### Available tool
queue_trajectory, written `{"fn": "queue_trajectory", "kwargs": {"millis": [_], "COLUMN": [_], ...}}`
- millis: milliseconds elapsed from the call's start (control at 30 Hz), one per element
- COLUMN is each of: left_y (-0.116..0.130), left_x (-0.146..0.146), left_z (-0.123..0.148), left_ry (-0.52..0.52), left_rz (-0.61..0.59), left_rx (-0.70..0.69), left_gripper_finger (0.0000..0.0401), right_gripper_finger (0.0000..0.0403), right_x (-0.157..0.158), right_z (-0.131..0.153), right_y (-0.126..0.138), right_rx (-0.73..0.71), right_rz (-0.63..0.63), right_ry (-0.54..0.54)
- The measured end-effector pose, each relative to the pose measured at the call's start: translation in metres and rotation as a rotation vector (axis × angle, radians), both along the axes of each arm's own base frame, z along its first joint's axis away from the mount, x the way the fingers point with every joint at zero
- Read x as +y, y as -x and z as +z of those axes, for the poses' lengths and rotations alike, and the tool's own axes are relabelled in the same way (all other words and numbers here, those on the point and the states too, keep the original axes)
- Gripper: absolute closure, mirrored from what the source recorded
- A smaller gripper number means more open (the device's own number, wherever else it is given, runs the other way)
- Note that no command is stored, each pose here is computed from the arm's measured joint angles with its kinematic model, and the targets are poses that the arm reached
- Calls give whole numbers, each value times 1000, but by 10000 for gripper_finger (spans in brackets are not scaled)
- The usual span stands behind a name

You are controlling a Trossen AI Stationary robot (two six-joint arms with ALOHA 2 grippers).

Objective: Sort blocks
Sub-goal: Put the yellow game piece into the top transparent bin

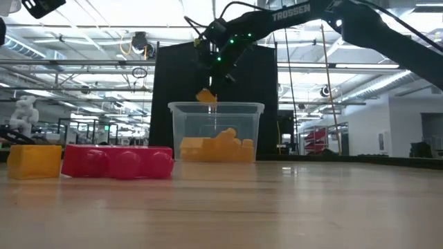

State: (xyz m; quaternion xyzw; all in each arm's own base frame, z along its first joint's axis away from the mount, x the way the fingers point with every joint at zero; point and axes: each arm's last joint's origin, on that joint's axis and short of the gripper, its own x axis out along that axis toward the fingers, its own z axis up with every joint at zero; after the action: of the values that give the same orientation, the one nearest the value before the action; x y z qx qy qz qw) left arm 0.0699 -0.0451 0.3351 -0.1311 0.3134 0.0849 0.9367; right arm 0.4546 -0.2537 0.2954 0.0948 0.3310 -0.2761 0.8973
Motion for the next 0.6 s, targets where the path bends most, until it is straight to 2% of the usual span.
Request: {"fn": "queue_trajectory", "kwargs": {"millis": [600], "left_y": [0], "left_x": [0], "left_z": [0], "left_ry": [-2], "left_rz": [2], "left_rx": [-2], "left_gripper_finger": [398], "right_gripper_finger": [137], "right_x": [1], "right_z": [-33], "right_y": [-4], "right_rx": [110], "right_rz": [9], "right_ry": [-97]}}
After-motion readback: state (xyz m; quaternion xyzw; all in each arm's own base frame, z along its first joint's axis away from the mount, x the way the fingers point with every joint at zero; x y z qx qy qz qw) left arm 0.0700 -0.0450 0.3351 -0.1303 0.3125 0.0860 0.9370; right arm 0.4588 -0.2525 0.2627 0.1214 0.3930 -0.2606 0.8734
